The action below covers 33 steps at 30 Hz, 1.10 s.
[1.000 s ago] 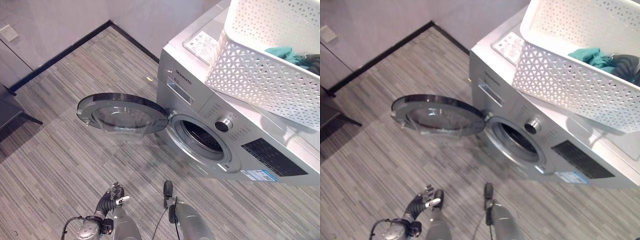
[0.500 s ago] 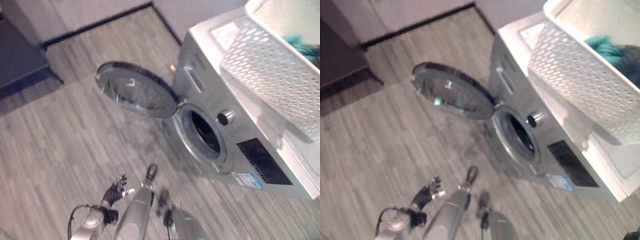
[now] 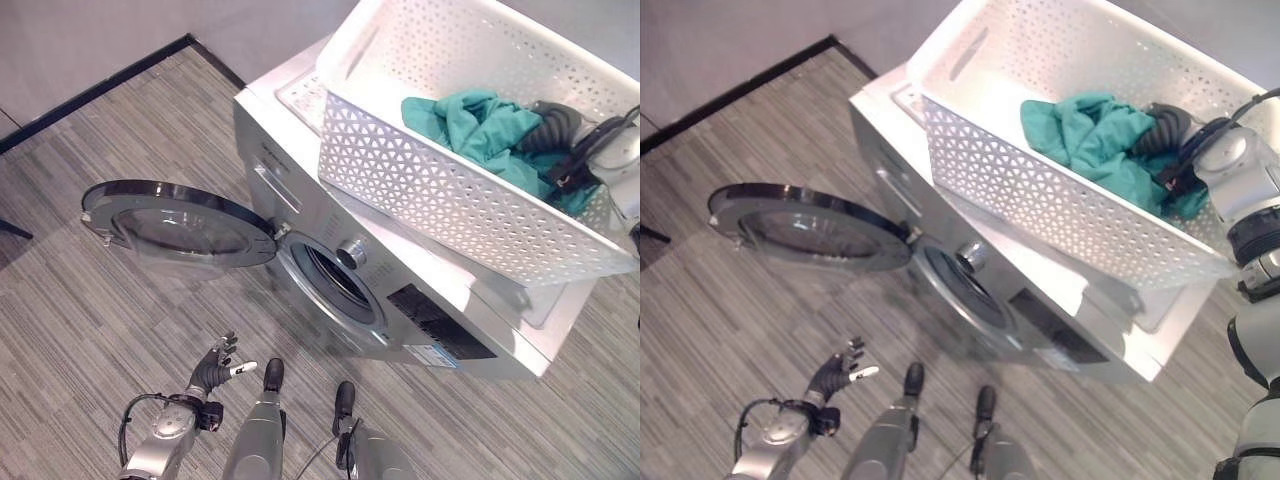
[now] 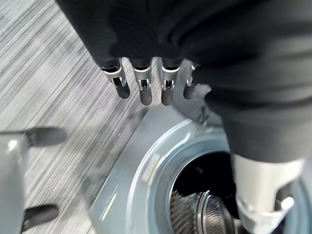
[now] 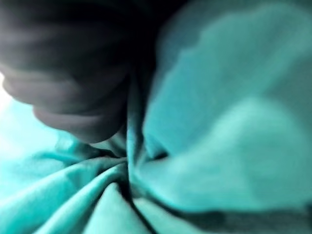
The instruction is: Grab the laundry basket,head to the washer,open it,put in the laundry and shut it.
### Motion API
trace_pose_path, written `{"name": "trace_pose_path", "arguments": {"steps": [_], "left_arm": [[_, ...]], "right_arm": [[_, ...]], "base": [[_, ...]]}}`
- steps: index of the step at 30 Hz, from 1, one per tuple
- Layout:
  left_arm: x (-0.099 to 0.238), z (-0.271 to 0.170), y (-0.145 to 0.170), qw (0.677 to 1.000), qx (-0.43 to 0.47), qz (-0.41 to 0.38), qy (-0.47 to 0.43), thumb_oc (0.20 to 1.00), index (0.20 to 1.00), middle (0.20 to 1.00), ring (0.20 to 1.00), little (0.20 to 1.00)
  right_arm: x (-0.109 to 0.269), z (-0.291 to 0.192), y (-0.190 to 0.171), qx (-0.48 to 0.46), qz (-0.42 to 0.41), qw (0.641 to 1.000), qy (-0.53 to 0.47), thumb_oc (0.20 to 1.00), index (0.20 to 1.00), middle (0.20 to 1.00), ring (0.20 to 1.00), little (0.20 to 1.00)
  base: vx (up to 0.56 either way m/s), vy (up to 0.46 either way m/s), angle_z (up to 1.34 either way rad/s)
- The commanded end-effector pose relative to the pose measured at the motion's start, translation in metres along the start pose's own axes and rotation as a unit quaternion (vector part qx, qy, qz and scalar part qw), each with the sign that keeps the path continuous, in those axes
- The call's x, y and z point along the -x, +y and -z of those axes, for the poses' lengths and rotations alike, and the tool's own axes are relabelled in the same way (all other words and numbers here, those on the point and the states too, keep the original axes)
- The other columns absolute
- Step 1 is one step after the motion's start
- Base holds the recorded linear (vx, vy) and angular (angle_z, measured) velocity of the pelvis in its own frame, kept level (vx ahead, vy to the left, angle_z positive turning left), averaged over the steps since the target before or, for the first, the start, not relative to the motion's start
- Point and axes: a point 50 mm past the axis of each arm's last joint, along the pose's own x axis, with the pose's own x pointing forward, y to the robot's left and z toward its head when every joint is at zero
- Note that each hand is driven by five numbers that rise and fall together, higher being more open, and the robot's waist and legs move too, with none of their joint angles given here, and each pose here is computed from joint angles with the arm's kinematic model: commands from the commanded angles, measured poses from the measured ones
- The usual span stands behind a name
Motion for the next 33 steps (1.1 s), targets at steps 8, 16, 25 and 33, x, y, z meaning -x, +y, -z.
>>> {"name": "trace_pose_path", "arguments": {"steps": [8,16,25,33], "left_arm": [[0.0,-0.003,-0.002,1.0,-0.009,-0.004,-0.018,1.0,1.0,1.0,1.0,1.0],[-0.001,0.001,-0.002,1.0,-0.01,-0.007,-0.01,1.0,1.0,1.0,1.0,1.0],[-0.004,0.006,0.001,1.0,-0.019,-0.018,0.003,1.0,1.0,1.0,1.0,1.0],[-0.006,0.007,0.004,0.999,-0.022,-0.038,0.008,1.0,1.0,1.0,1.0,1.0]], "right_arm": [[0.009,0.001,-0.037,-0.039,0.106,0.994,-0.001,0.2,0.2,0.2,0.2,0.2],[0.033,-0.02,-0.099,-0.126,0.224,0.964,-0.06,0.2,0.2,0.2,0.2,0.2],[0.063,-0.03,-0.149,-0.215,0.333,0.913,-0.1,0.2,0.2,0.2,0.2,0.2],[0.079,-0.04,-0.17,-0.241,0.397,0.876,-0.129,0.2,0.2,0.2,0.2,0.2]], "base": [[0.0,0.0,0.0],[0.0,0.002,-0.02],[0.02,0.0,0.01],[0.04,0.001,0.02]]}}
